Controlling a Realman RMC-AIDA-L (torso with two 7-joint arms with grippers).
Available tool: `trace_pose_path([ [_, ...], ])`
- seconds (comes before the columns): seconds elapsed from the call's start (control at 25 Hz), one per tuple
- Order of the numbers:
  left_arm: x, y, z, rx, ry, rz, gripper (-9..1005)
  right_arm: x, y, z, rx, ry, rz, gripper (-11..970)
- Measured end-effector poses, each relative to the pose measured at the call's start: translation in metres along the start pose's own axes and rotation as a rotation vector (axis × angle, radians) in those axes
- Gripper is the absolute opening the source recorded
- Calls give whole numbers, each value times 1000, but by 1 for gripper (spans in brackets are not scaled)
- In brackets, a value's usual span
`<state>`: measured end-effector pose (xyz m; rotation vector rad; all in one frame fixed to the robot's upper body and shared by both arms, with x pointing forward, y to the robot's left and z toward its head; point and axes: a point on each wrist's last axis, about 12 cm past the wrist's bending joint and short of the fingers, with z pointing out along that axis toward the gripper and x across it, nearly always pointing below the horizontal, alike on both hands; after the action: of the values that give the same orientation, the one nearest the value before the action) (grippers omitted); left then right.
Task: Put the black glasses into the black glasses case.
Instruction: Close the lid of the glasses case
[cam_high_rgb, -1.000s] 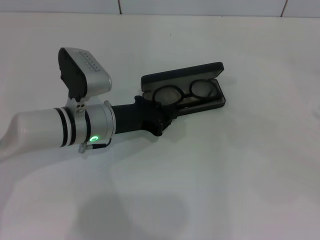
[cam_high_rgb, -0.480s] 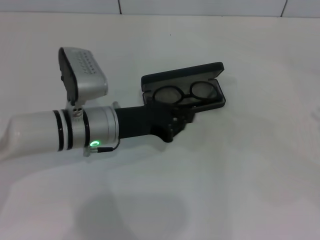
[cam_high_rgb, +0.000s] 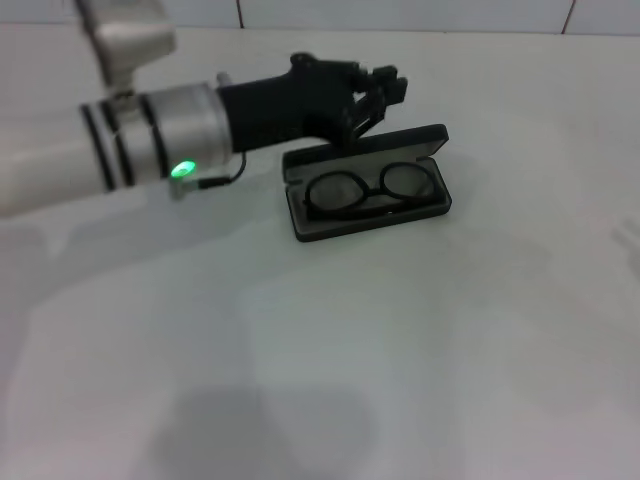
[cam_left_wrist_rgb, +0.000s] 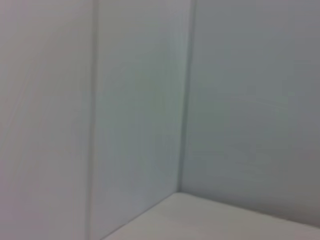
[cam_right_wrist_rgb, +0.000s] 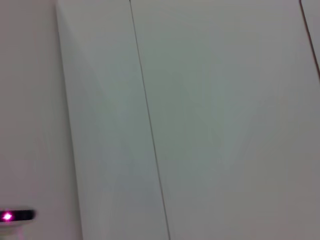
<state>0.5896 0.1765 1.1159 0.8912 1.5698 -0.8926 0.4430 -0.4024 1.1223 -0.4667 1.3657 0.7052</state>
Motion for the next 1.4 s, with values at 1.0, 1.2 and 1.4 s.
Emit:
trace_pose_path([
  [1.0, 13, 25, 38, -139, 329, 42, 277, 16, -1, 15, -8, 25, 27, 152],
  [1.2, 16, 25, 37, -140, 341, 42, 277, 17, -1, 17, -18, 31, 23, 154],
  [1.4, 21, 25, 37, -135, 360, 29, 277, 18, -2, 19, -16, 31, 24, 154],
])
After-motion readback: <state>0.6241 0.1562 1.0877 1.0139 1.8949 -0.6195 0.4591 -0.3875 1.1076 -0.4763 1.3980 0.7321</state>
